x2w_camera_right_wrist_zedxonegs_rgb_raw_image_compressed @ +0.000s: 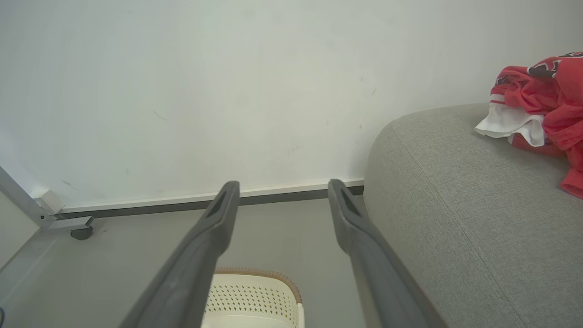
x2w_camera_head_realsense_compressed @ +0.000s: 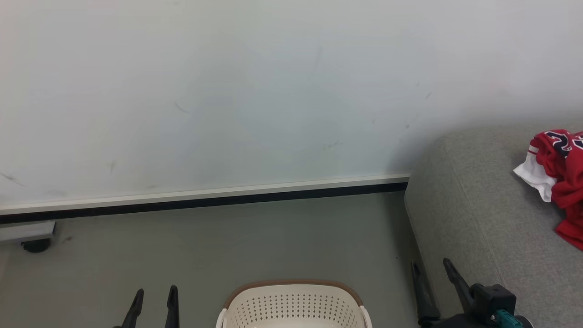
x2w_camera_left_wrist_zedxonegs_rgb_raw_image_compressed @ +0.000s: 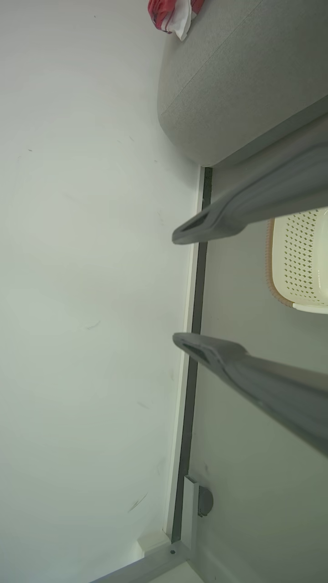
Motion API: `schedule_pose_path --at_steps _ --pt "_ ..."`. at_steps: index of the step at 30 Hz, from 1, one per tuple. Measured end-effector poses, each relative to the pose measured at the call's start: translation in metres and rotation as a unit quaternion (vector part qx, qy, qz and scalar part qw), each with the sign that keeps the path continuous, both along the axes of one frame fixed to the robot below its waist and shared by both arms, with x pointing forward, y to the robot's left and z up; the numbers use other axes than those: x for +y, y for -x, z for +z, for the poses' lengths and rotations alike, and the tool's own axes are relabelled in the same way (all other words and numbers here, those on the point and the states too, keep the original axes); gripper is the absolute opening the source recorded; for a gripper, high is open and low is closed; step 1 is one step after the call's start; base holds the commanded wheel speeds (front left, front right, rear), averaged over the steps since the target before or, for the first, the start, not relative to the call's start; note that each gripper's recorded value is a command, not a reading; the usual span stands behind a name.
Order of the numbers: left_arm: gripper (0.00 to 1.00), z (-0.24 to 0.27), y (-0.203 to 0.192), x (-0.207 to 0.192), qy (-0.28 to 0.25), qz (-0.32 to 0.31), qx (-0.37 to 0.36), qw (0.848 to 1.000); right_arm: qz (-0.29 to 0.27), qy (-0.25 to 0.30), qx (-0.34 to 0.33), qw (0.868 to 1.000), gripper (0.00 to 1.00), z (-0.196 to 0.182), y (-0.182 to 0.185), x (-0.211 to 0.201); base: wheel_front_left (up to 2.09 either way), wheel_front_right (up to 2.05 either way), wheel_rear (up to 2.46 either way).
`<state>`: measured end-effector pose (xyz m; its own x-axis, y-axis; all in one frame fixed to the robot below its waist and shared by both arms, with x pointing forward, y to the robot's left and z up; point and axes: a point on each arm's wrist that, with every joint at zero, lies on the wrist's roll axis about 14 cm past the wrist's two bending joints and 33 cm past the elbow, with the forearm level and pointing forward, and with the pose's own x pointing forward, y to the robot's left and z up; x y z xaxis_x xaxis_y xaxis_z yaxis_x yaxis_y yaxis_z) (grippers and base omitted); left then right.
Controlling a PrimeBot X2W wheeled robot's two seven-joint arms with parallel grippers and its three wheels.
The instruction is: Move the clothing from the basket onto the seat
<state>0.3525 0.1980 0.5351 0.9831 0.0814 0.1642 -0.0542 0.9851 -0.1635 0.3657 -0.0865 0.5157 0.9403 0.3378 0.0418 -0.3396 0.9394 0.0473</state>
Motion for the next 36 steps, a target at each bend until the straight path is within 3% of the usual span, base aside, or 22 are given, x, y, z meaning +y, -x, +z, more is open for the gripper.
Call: schedule_pose_path --at_steps 18,19,28,36 --pt "1.00 -0.003 -0.001 0.003 0.002 0.006 0.005 1.000 0.001 0.000 0.001 1.000 1.00 0.000 0.000 0.000 0.00 0.00 0.00" --pt "0.00 -0.005 -0.001 0.003 0.002 0.006 0.009 1.000 0.000 0.001 0.004 1.000 0.00 -0.002 0.000 0.000 0.00 0.00 0.00" --pt "0.00 -0.038 0.007 0.000 0.007 0.004 0.062 0.998 -0.006 0.009 0.063 0.998 0.00 -0.040 0.015 -0.006 0.00 0.00 0.00" --pt "0.00 -0.049 0.005 0.003 0.077 0.006 0.088 0.993 -0.032 -0.065 0.088 0.993 0.00 -0.043 0.014 -0.018 0.00 0.00 0.00"
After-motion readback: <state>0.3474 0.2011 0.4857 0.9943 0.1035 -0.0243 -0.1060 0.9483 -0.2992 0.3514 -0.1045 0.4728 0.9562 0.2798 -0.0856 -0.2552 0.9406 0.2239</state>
